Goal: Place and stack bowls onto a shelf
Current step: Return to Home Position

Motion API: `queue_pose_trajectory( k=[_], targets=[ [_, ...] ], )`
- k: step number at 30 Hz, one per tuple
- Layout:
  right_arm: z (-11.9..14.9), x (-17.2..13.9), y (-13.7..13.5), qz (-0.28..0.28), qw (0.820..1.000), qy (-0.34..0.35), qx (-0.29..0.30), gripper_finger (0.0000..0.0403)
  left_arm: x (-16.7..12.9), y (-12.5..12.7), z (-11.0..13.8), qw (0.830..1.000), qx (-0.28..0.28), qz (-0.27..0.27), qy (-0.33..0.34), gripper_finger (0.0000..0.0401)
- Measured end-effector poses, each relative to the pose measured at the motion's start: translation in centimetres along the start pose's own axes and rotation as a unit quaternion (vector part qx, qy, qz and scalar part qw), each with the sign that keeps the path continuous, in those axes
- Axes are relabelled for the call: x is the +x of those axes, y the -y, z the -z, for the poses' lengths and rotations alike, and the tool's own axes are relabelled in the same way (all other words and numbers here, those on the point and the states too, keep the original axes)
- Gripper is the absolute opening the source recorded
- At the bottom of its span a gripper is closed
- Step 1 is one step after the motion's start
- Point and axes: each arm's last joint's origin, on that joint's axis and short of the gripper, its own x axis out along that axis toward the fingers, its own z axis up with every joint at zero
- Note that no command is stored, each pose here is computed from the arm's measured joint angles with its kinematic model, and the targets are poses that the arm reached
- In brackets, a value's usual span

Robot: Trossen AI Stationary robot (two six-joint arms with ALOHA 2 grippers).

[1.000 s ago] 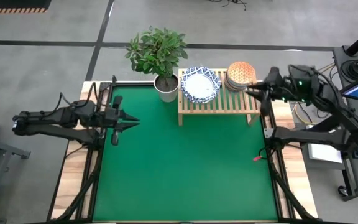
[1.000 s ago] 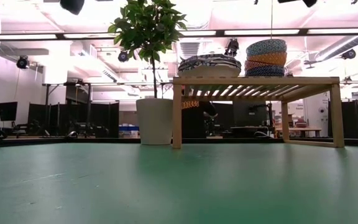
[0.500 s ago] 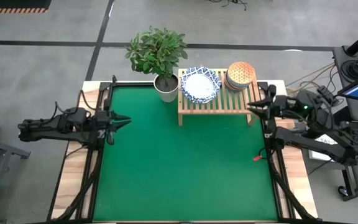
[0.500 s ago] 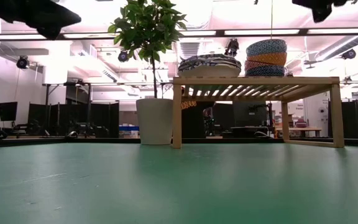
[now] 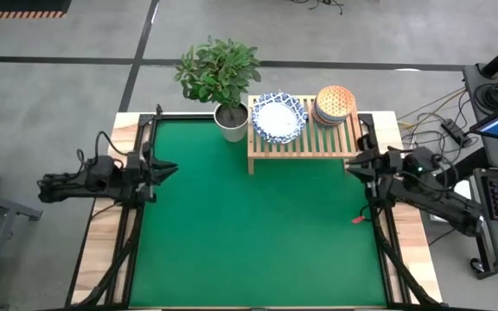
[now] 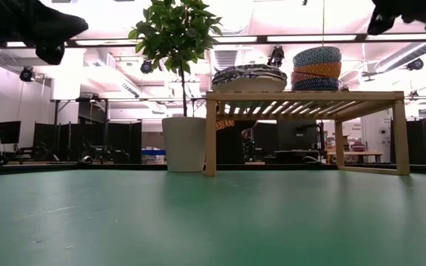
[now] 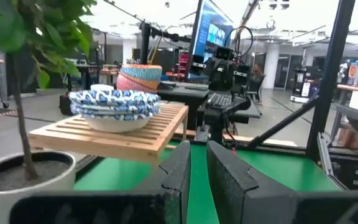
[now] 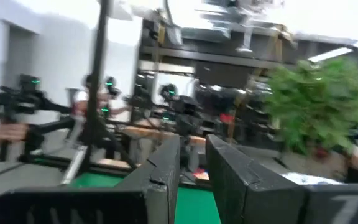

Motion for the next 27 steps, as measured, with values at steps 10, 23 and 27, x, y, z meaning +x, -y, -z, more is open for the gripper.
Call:
queue_pose_trajectory(
  k=[10, 23, 27],
  targets=[
    [6.8, -1.0, -0.6, -0.012, 1.0, 0.001, 0.028, 0.0068, 1.2, 0.4, 2.7, 0.998, -0.014, 0.057, 0.031, 0.0035],
    [9.3, -0.9, -0.9, -0.044, 0.994, -0.096, -0.023, 0.0068, 1.6, 0.5, 5.2, 0.993, -0.09, 0.074, 0.01, 0.0035],
    [9.8, -0.9, -0.8, -0.029, 0.992, -0.124, 0.0, 0.0068, 1.6, 0.5, 5.3, 0.993, -0.09, 0.073, 0.006, 0.0035]
  ],
)
